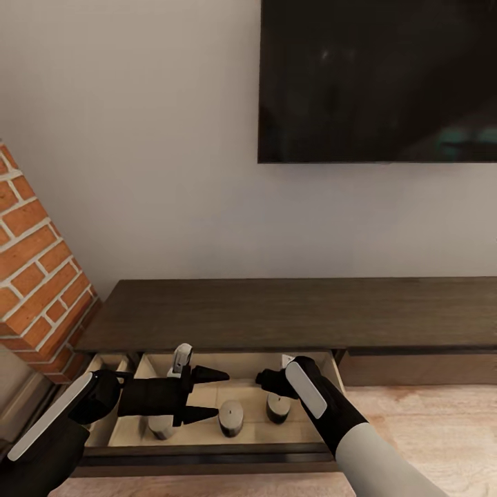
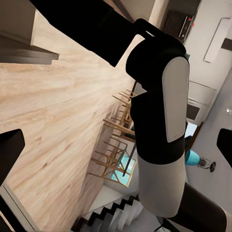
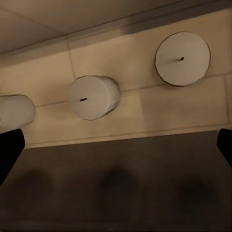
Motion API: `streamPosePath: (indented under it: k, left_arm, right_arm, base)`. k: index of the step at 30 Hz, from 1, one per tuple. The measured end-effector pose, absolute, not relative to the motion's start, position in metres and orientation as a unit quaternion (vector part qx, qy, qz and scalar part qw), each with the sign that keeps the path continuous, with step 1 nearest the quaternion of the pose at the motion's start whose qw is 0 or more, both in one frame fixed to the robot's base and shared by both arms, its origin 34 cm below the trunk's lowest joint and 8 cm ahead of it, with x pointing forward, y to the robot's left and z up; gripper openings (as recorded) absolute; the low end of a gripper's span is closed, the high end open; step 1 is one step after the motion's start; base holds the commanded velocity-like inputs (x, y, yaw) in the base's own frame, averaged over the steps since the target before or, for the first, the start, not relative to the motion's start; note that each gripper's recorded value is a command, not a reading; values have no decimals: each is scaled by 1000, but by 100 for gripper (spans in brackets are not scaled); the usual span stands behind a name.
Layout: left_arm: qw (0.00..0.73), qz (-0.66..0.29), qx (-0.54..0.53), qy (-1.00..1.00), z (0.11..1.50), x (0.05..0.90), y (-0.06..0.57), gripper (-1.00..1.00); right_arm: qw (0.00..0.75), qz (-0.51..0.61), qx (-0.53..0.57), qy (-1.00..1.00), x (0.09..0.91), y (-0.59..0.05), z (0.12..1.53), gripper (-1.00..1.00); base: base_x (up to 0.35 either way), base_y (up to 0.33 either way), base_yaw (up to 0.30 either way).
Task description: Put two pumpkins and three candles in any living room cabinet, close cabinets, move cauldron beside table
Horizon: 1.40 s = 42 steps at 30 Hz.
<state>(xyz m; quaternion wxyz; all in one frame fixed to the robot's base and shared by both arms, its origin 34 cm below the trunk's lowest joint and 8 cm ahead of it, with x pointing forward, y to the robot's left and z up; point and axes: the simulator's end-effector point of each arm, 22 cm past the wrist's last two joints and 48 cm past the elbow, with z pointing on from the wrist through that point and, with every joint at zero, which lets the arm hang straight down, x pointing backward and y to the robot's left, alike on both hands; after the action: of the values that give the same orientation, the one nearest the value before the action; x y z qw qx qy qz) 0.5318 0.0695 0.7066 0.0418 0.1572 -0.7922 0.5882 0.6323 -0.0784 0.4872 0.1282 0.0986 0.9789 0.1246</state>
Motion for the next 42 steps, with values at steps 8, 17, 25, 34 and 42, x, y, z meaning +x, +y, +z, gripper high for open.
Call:
streamPosePath:
  k: [8,17,25,34,42]
  left_arm:
    - [43,588,157,-793,722,534,69,100]
    - [49,587,153,-794,739,532,65,100]
    - [50,587,152,-794,754,534,65,100]
    - [50,586,153,-794,771,536,66,100]
    - [50,585,153,-795,785,538,66,100]
  right_arm:
    - [126,125,97,979,634,-78,503,100]
    - [126,125,98,979,637,-78,521,100]
    - [126,125,98,979,639,-78,537,100]
    - [125,125,97,979,641,-77,553,100]
    - [125,126,97,979,642,-76,569,100]
  base:
    - [0,0,0]
    - [0,0,0]
    - [0,0,0]
    - [-139,0,0]
    - [-308,0,0]
